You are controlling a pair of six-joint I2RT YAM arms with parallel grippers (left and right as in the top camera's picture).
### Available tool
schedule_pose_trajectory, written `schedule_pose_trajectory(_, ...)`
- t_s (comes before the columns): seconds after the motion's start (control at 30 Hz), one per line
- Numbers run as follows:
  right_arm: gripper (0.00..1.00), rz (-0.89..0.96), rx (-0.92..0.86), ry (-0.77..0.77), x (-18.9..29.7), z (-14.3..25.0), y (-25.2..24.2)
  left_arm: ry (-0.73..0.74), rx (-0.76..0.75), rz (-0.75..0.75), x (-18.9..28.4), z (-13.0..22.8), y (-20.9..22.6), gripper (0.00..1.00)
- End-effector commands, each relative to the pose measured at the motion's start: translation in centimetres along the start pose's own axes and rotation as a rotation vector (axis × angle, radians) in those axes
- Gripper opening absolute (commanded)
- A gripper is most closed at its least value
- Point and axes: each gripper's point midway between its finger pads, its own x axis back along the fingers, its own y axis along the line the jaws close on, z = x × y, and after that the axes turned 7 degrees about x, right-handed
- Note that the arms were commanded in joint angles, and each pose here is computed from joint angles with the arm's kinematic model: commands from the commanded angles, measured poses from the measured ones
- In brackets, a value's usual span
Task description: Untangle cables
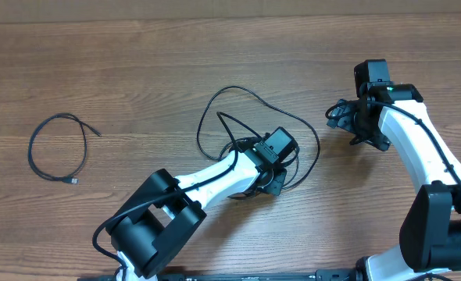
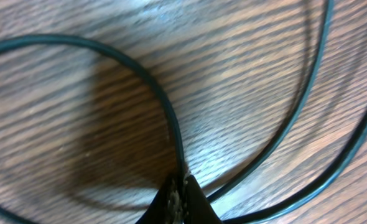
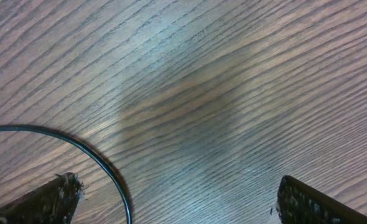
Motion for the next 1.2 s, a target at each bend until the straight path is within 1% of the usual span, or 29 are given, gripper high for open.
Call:
schedule_pose_trajectory(0.0,1.00,0.016,0.004,0.002,-0.3,0.1,-0.2,-0.073,0.007,0.016,3.3,-2.8,-0.2,0.04)
schedule_pose_trajectory(0.13,1.00,0.016,0.004,0.002,-0.3,0.1,-0.2,-0.182,-0.037,0.065,8.2,-5.8,-0.9,0.04)
schedule_pose_trajectory(0.27,1.00,0.016,0.004,0.002,-0.3,0.1,-0.2,-0.334,-0.102,0.106,14.1,-8.5,-1.3,0.04)
schedule_pose_trajectory(0.3,1.00,0.016,0.005,0.002,-0.3,0.1,-0.2,-0.400,-0.091,0.084,16.4,-9.4,-0.6,0.04)
schedule_pose_trajectory(0.37,1.00,0.016,0.004,0.002,-0.3,0.1,-0.2,-0.467,-0.074,0.062,18.7,-10.1,0.2,0.04)
schedule_pose_trajectory(0.5,1.00,0.016,0.004,0.002,-0.3,0.1,-0.2,-0.636,-0.051,0.060,25.2,-10.8,1.1,0.04)
schedule_pose_trajectory(0.57,1.00,0.016,0.004,0.002,-0.3,0.1,-0.2,-0.703,-0.065,0.064,28.0,-10.6,1.3,0.04)
schedule_pose_trajectory(0.7,1.00,0.016,0.004,0.002,-0.3,0.1,-0.2,-0.858,-0.038,0.069,34.1,-9.2,2.5,0.04)
schedule_pose_trajectory(0.73,1.00,0.016,0.004,0.002,-0.3,0.1,-0.2,-0.924,-0.022,0.071,36.6,-8.4,3.1,0.04)
schedule_pose_trajectory(0.9,1.00,0.016,0.005,0.002,-0.3,0.1,-0.2,-1.105,0.038,0.075,43.1,-5.7,5.3,0.04)
schedule_pose_trajectory(1.03,1.00,0.016,0.004,0.002,-0.3,0.1,-0.2,-1.207,0.068,0.104,46.8,-3.5,6.5,0.04)
schedule_pose_trajectory(1.17,1.00,0.016,0.005,0.002,-0.3,0.1,-0.2,-1.276,0.130,0.049,48.7,-2.2,8.7,0.04)
